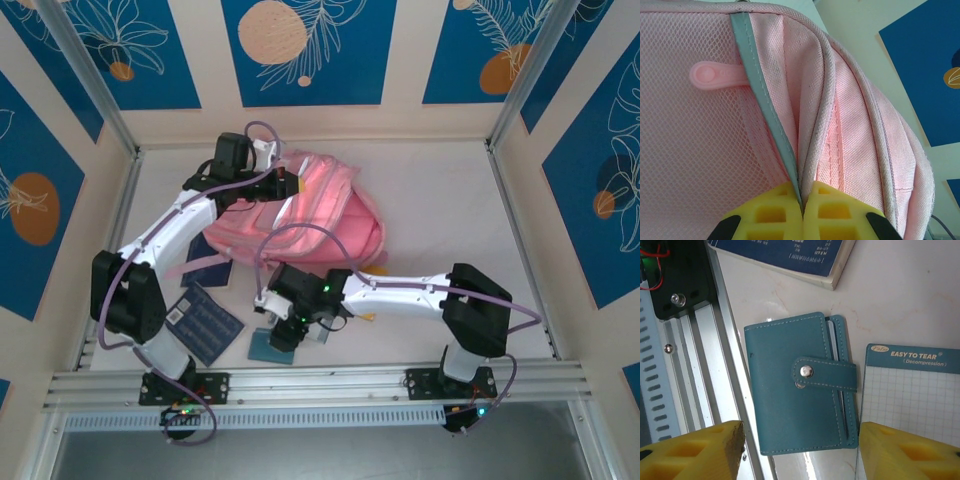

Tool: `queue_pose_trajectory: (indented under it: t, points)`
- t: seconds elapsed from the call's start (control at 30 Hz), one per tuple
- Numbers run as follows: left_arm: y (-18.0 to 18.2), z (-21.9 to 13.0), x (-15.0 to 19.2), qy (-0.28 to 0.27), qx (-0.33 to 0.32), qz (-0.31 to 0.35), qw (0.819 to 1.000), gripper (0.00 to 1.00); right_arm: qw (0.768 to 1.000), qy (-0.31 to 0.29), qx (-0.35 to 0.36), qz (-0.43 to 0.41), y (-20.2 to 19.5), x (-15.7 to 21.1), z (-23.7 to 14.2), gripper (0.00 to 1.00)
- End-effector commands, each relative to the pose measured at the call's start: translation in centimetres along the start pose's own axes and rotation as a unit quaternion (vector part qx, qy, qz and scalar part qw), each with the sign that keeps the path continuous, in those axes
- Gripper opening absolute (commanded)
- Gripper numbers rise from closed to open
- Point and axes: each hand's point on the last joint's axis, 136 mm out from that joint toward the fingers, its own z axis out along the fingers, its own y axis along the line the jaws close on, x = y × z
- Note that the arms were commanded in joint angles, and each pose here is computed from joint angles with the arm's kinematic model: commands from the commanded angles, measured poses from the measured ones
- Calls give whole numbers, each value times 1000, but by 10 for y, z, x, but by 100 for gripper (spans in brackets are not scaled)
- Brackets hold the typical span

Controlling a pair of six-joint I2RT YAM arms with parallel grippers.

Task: Pack the student bag
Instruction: Pick up the personal item from the bottom-center of the table.

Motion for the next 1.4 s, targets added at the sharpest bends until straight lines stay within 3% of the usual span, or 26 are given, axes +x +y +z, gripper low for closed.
queue_pose_trajectory:
  t: [0.0, 0.4, 0.73, 0.9, 1.13, 1.37]
  points:
    - [0, -7, 6, -17, 8, 2, 1000, 0, 995, 64, -62, 37, 19, 2, 36, 27]
    - [-9, -19, 0, -32, 5, 11, 999, 0, 989, 130, -41, 64, 7, 23, 78, 18]
    - [-9, -22, -3, -38, 4, 7, 999, 0, 976, 134, 154, 75, -67, 35, 68, 16]
    - [-7, -21, -3, -36, 5, 4, 999, 0, 977, 106, 169, 79, -75, 23, 53, 15]
    - [-6, -21, -3, -37, 6, 1, 999, 0, 995, 33, 89, 13, -27, -1, 28, 28]
    - [-5, -23, -5, -39, 6, -1, 999, 0, 994, 81, 76, -22, -5, 14, 39, 44]
